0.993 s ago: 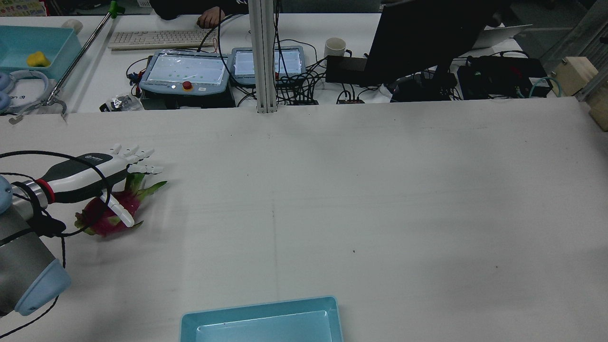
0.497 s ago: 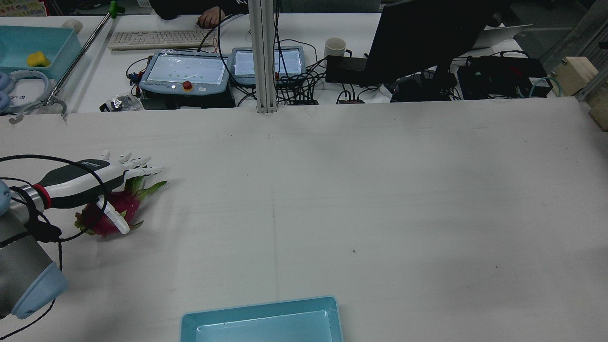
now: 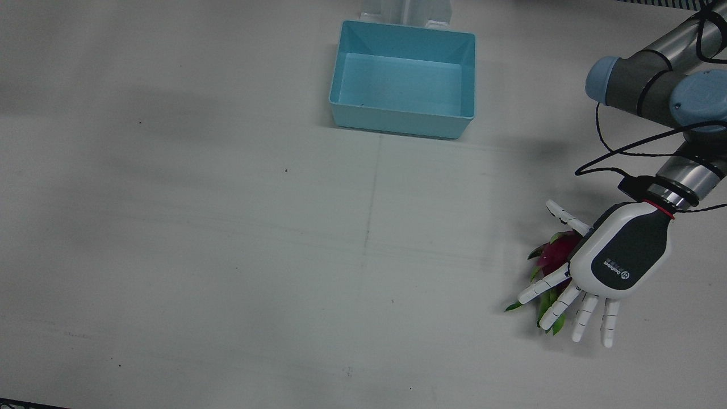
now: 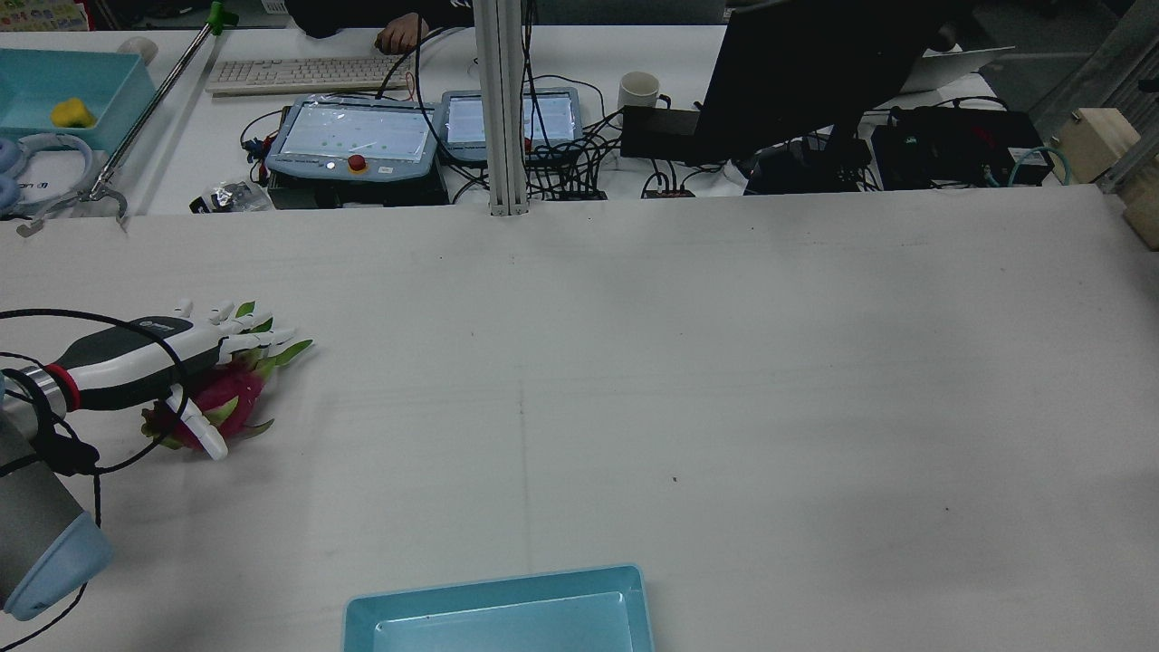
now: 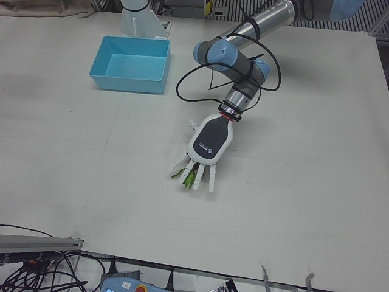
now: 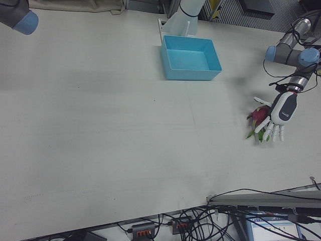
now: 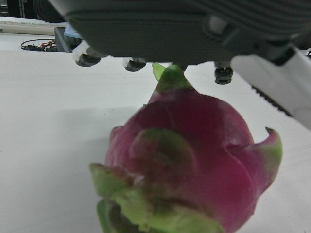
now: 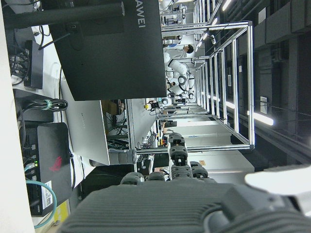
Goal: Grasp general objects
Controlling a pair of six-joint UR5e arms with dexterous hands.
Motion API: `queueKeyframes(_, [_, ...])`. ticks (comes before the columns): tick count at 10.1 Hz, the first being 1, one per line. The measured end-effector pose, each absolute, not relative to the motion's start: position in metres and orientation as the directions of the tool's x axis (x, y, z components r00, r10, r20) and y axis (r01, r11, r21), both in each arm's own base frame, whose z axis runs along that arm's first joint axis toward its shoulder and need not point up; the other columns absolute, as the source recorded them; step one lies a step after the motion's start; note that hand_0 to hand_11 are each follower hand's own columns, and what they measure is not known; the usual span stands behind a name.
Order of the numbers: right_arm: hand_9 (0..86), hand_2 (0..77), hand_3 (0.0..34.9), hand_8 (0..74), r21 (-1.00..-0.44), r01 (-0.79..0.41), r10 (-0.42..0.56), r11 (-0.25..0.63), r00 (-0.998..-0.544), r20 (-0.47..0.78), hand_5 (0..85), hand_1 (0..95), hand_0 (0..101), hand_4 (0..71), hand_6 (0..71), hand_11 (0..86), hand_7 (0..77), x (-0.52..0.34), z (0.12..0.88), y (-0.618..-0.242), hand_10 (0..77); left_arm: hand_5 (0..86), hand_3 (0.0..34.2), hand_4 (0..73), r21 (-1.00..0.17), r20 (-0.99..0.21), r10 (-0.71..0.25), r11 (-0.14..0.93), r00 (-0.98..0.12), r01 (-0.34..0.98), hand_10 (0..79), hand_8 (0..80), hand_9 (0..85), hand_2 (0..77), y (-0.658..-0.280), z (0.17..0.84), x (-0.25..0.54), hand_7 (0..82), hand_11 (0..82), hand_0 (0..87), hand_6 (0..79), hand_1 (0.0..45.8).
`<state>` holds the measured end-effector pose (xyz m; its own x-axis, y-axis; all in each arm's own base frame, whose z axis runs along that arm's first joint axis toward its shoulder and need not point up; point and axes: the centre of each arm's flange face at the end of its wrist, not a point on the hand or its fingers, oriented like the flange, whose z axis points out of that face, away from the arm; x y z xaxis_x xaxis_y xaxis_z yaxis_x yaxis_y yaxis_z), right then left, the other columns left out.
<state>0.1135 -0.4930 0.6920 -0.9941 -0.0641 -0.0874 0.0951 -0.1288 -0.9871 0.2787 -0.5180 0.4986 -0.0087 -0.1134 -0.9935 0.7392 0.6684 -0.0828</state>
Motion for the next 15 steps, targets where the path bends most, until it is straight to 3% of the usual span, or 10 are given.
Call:
queueKeyframes(4, [0.5,1.6,0.0,0.0,-0.987,0.095,-0.063,-0.128,-0.994,-0.088,0.5,5.4,0,0.0,0.0,0.5,0.0,0.113,0.692,-0.493,0.0,2.2,30.0,0.0,-0.065,-0.996,-0.093,0.667,-0.003,0.742,0.5,1.1,1.1,1.6,-0.518,0.504,0.275,4.9,0.5,47.1,0.5,0.0])
queueKeyframes(6, [0.5,1.6,0.1,0.0,-0.987,0.095,-0.064,-0.128,-0.994,-0.087,0.5,5.4,0,0.0,0.0,0.5,0.0,0.113,0.692,-0.493,0.0,1.6,30.2,0.0,-0.019,-0.998,-0.054,0.664,0.023,0.747,0.5,1.1,1.1,1.1,-0.516,0.506,0.27,4.9,0.5,55.4,0.5,0.0])
queueKeyframes(9, [0.5,1.6,0.0,0.0,-0.987,0.095,-0.064,-0.128,-0.994,-0.087,0.5,5.4,0,0.0,0.0,0.5,0.0,0.114,0.692,-0.493,0.0,1.6,30.2,0.0,0.044,-0.998,-0.009,0.661,0.067,0.749,0.5,1.1,1.1,1.1,-0.51,0.516,0.263,4.9,0.5,59.3,0.5,0.0])
queueKeyframes(10, [0.5,1.6,0.0,0.0,-0.987,0.095,-0.064,-0.128,-0.994,-0.088,0.5,5.4,0,0.0,0.0,0.5,0.0,0.114,0.692,-0.493,0.0,1.6,30.2,0.0,0.054,-0.997,-0.003,0.66,0.075,0.749,0.5,1.1,1.1,1.1,-0.508,0.521,0.261,4.9,0.5,66.4,0.5,0.0])
queueKeyframes(15, [0.5,1.6,0.0,0.0,-0.987,0.095,-0.064,-0.129,-0.994,-0.088,0.5,5.4,0,0.0,0.0,0.5,0.0,0.114,0.692,-0.493,0.0,1.1,30.3,0.0,0.106,-0.993,0.038,0.653,0.108,0.749,0.5,1.1,1.1,1.1,-0.505,0.529,0.257,6.0,0.5,68.1,0.0,0.0])
